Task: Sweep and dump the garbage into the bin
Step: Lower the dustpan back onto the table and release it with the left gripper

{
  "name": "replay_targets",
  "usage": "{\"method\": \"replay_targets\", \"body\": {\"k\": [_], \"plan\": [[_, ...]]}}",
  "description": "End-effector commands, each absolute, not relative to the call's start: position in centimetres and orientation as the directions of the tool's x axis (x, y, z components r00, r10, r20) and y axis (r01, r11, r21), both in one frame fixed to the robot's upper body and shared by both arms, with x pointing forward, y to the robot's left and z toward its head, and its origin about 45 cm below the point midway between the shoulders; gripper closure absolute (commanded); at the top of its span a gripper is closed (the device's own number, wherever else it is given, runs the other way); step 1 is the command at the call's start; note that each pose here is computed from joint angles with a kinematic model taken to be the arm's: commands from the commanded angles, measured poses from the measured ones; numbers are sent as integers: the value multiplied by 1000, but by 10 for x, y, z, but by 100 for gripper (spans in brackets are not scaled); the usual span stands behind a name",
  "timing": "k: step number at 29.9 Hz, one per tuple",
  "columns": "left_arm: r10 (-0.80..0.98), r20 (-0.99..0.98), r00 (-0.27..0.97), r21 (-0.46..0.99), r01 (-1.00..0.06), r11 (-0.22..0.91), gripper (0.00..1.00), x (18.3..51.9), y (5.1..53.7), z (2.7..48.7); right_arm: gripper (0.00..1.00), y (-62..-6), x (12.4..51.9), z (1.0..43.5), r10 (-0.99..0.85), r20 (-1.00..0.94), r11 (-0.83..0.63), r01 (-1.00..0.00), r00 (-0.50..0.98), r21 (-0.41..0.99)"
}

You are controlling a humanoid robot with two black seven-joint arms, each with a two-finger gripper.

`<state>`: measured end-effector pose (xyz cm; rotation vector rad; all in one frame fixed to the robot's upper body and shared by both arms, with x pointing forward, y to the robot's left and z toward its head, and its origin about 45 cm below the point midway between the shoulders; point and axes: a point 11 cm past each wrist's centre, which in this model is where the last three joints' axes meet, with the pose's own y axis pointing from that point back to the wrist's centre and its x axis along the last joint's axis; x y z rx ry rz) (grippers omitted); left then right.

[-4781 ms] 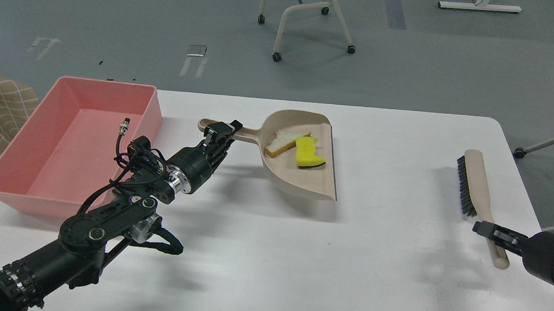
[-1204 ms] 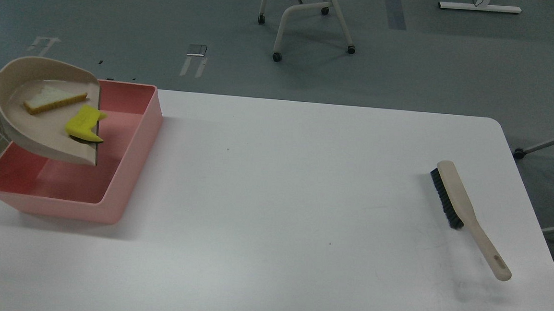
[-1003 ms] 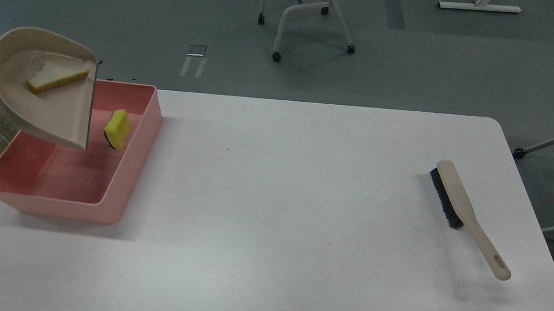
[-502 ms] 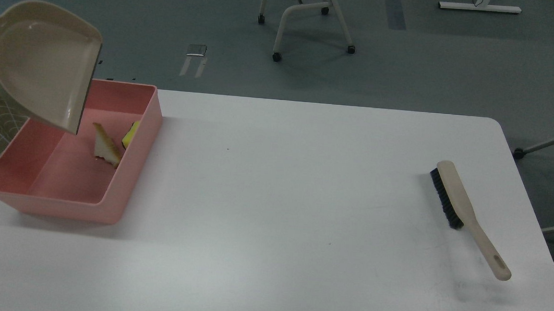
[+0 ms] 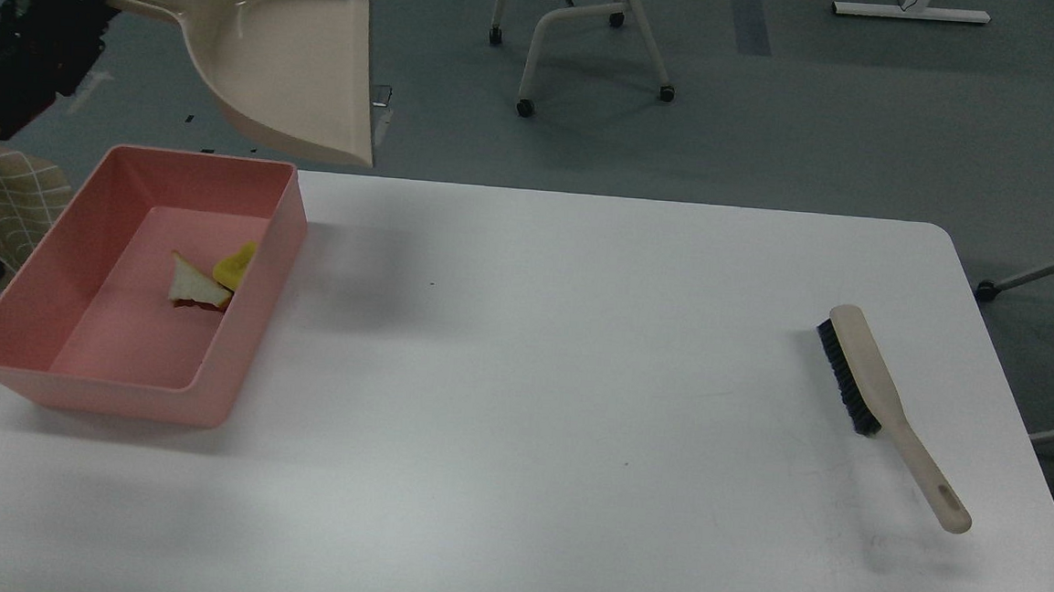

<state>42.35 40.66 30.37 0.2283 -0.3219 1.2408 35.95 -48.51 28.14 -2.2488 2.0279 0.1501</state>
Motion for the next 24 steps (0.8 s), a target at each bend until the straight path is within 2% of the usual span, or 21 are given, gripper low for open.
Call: {"method": "replay_targets", "body": {"k": [1, 5, 8, 13, 17, 24], "plan": [[901, 272, 339, -4, -935, 353, 91, 432, 358, 271, 0, -480, 360, 279, -982, -155, -110, -994, 111, -16], [885, 186, 427, 37, -903, 428, 92, 430, 290, 226, 0, -479, 362, 280, -981, -159, -112, -993, 114, -22], [883, 133, 450, 75, -893, 443, 92, 427, 252, 193, 0, -479, 362, 280, -981, -160, -111, -994, 113, -21], [881, 96, 464, 107, -884, 454, 92, 416, 203, 164, 0, -479, 362, 279, -981, -159, -111, -994, 113, -21], [869, 112, 483, 155, -872, 465, 92, 403, 177, 140, 0, -480, 360, 277, -981, -160, -110, -994, 111, -15], [879, 93, 468, 233, -868, 438, 91, 384, 182, 104, 0, -480, 359, 275, -981, -160, -108, -994, 108, -9]]}}
